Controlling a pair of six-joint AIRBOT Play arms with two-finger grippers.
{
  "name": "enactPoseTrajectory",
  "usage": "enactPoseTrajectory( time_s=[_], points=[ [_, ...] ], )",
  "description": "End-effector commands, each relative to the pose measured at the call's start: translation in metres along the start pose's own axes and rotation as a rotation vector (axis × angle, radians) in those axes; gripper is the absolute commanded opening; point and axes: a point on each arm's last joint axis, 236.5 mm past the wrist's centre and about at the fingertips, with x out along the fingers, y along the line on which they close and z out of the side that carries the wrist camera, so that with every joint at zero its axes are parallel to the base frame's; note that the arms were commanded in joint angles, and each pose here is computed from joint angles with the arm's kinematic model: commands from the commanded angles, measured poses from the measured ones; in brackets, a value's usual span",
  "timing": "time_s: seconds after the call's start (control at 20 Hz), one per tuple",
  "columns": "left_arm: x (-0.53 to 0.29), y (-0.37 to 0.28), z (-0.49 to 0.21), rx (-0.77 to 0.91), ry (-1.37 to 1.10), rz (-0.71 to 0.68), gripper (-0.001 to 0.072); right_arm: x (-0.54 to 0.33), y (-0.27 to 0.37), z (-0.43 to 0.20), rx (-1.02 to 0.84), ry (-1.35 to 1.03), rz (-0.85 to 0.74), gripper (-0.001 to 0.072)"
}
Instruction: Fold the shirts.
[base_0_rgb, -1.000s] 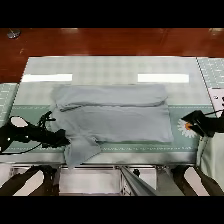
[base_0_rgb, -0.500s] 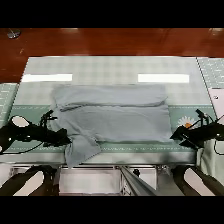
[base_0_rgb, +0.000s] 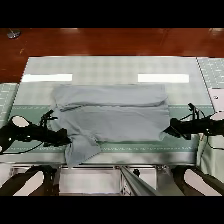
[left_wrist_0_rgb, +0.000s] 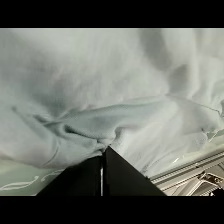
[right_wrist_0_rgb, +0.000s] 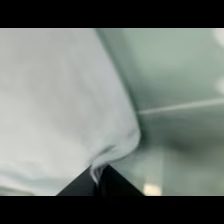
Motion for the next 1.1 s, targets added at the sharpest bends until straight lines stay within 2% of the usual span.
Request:
enactPoseTrajectory(
  time_s=[0.0, 0.2, 0.5, 0.65, 0.85, 1.05],
  points=[
    [-0.003, -0.001, 0.004, 0.005, -0.011, 0.000, 0.0021, -0.002, 0.011, -0.001, -0.069, 0.013, 0.038, 0.0030],
    [-0.044, -0.022, 0.043, 0.059, -0.107, -0.017, 0.0021, -0.037, 0.028, 0.038, -0.111, -0.083, 0.014, 0.0030],
    [-0.112, -0.057, 0.140, 0.060, -0.444, -0.084, 0.0020, -0.075, 0.081, 0.103, -0.136, -0.286, 0.137, 0.0030],
    [-0.109, -0.066, 0.173, 0.033, -0.447, -0.121, 0.0020, -0.063, 0.105, 0.129, -0.193, -0.251, 0.139, 0.0030],
    [-0.114, -0.079, 0.220, 0.002, -0.447, -0.191, 0.0021, -0.052, 0.123, 0.177, -0.152, -0.240, 0.148, 0.0030],
    [-0.125, -0.082, 0.260, 0.021, -0.483, -0.188, 0.0021, -0.045, 0.127, 0.209, -0.118, -0.233, 0.156, 0.0030]
  ],
)
